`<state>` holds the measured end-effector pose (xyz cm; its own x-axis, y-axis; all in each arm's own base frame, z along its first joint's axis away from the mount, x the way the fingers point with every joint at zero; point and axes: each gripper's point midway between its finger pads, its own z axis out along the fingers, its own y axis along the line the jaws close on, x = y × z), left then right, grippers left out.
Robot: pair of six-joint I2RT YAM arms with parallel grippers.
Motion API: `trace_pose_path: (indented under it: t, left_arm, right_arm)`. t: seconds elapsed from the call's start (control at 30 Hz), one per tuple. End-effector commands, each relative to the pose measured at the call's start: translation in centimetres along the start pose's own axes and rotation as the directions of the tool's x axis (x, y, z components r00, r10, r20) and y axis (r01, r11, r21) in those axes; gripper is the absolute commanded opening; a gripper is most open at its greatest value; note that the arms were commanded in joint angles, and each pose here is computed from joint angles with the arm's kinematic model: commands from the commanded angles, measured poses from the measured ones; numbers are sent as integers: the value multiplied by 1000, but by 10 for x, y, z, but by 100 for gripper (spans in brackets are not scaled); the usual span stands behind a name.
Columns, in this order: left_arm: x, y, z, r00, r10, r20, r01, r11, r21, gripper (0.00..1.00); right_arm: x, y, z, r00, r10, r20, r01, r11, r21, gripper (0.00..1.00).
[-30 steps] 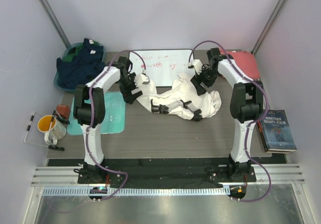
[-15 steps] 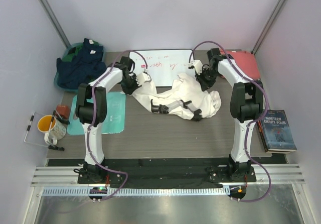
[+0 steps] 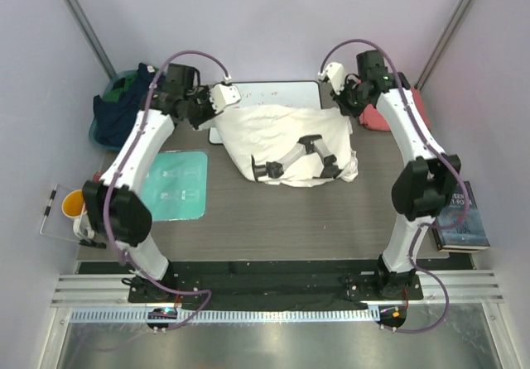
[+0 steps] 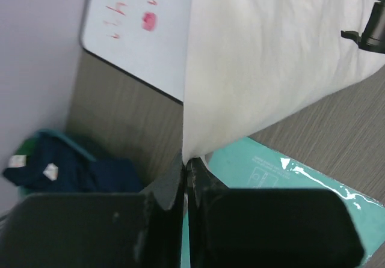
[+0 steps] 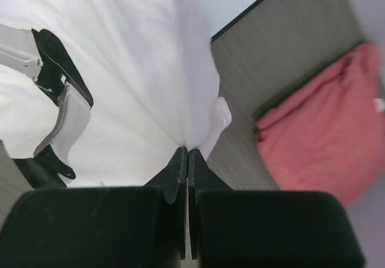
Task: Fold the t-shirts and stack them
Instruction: Flatten the tshirt out
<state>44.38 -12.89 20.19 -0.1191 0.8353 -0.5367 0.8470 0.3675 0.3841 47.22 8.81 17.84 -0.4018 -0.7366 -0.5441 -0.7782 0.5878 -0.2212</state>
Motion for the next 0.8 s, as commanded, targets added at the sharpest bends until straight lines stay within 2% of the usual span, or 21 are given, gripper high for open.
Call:
trace_pose_path:
  t: [0.0,0.07,0.1,0.23,0.3,0.33,0.4,0.43,0.47,0.57,0.6,0.73,0.77]
  left_arm:
    - [-64,25,-89,975,91,201,-52,980,-194,0]
    - [-72,27,-106,967,107,233,-51,971,-234,0]
    - [-73,25,-112,964,112,241,-52,968,-244,0]
    - [-88,20,-165,941,189,280,-83,932,-353,0]
    - [-87,18,-181,936,212,279,-87,913,-399,0]
    - [-96,21,-209,916,259,306,-88,875,-477,0]
    - [-96,19,-221,905,287,313,-84,844,-529,0]
    - [-98,20,-233,897,305,320,-78,822,-565,0]
    - [-107,21,-259,872,351,342,-66,776,-627,0]
    - [-120,16,-299,820,431,376,-46,705,-708,0]
    - [-124,15,-307,806,455,378,-48,686,-726,0]
    - [-148,29,-361,737,561,376,22,537,-843,0]
    - [-150,33,-370,734,566,374,39,515,-856,0]
  right_arm:
    - [-78,-37,-131,955,-150,256,46,928,371,1]
    - [-78,-37,-150,943,-181,278,44,898,438,1]
    - [-93,-38,-186,912,-237,334,33,855,517,1]
    - [-89,-19,-234,865,-349,361,44,769,638,1]
    - [-95,-6,-257,821,-456,345,94,703,705,1]
    - [-88,7,-269,800,-492,343,103,676,730,1]
    - [-94,12,-304,745,-572,343,67,576,815,1]
    - [-89,15,-305,738,-588,330,69,553,830,1]
    - [-87,20,-329,725,-609,323,39,505,862,1]
    - [-91,21,-369,698,-649,302,-19,405,914,1]
    - [-92,19,-397,686,-663,300,-88,334,938,1]
    - [-103,17,-454,646,-725,239,-179,160,971,1]
    - [-107,14,-460,643,-730,232,-190,141,972,1]
